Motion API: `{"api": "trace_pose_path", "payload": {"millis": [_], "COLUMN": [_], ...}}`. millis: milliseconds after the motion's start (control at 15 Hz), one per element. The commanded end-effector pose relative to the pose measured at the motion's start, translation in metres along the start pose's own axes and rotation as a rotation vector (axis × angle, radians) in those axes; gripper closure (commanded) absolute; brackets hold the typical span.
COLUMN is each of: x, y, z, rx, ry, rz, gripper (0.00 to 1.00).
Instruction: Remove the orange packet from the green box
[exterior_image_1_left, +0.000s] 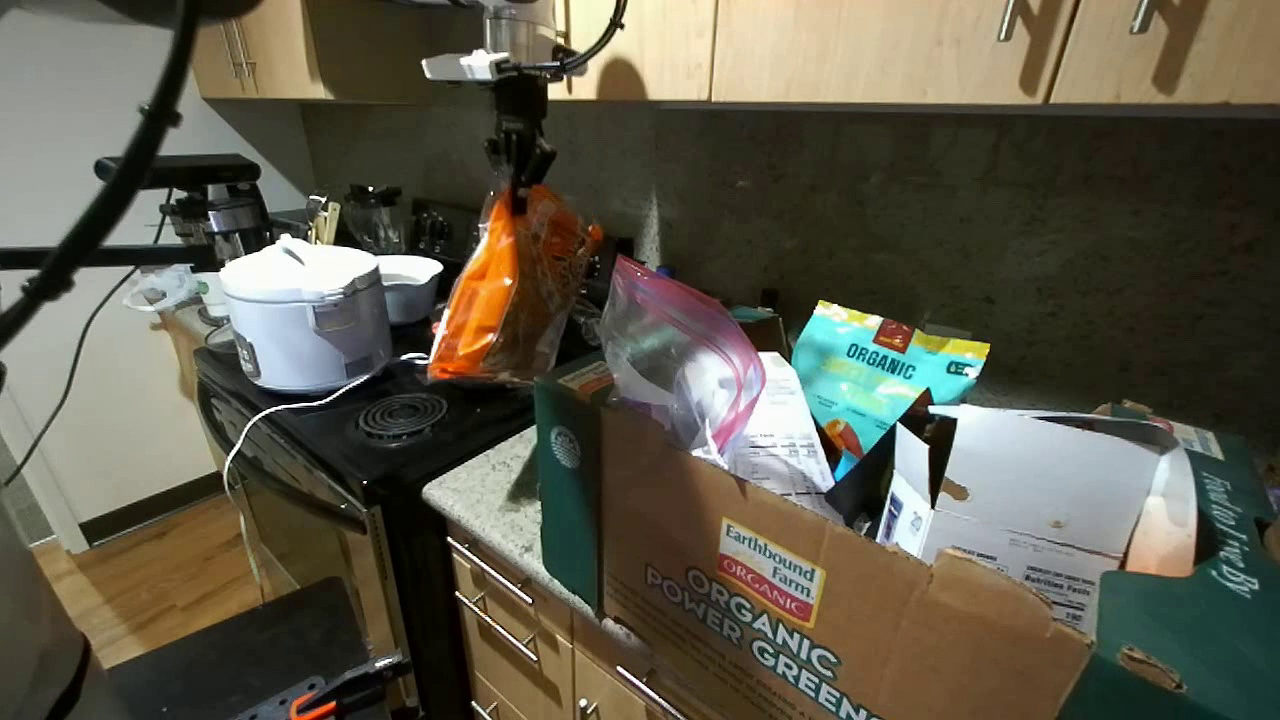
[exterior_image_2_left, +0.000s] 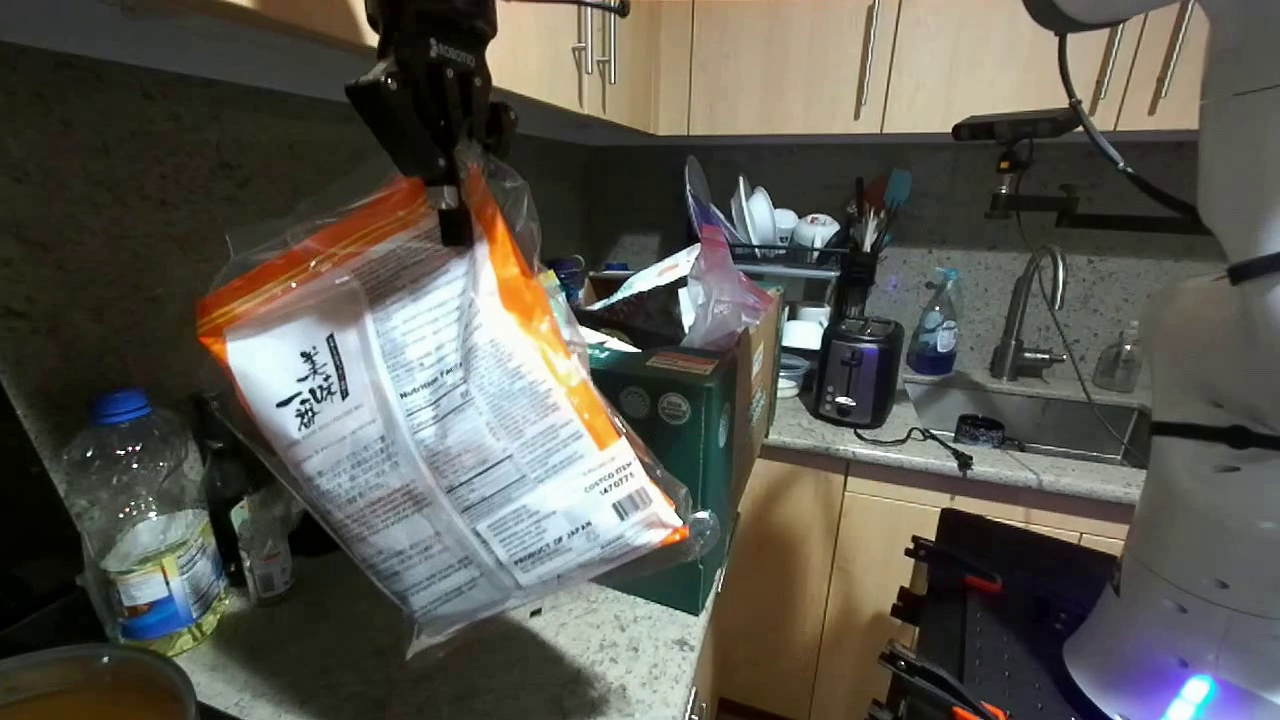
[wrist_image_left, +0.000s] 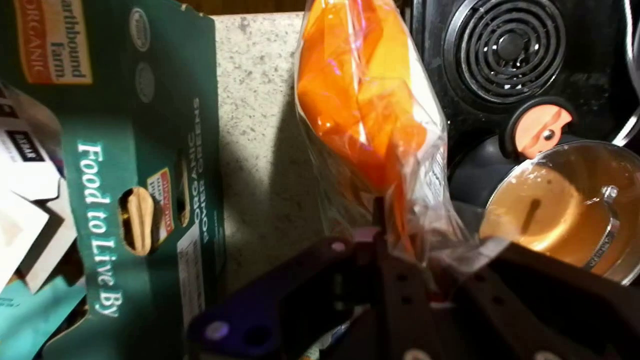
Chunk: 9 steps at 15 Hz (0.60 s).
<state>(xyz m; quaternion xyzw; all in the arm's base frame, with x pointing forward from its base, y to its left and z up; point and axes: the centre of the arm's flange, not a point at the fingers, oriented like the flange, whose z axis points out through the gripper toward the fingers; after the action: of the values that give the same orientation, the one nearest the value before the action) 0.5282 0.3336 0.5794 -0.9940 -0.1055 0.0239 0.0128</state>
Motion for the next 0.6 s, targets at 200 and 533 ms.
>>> {"api": "trace_pose_path", "payload": {"millis": [200,533], "x": [-0.026,-0.030], "y": [0.005,0.010], "z": [0.048,0.076], "rx": [0.097,0.112], "ry": [0.024,0.113], "rz": [-0.008,0.013], "gripper": [0.99,0.99]}}
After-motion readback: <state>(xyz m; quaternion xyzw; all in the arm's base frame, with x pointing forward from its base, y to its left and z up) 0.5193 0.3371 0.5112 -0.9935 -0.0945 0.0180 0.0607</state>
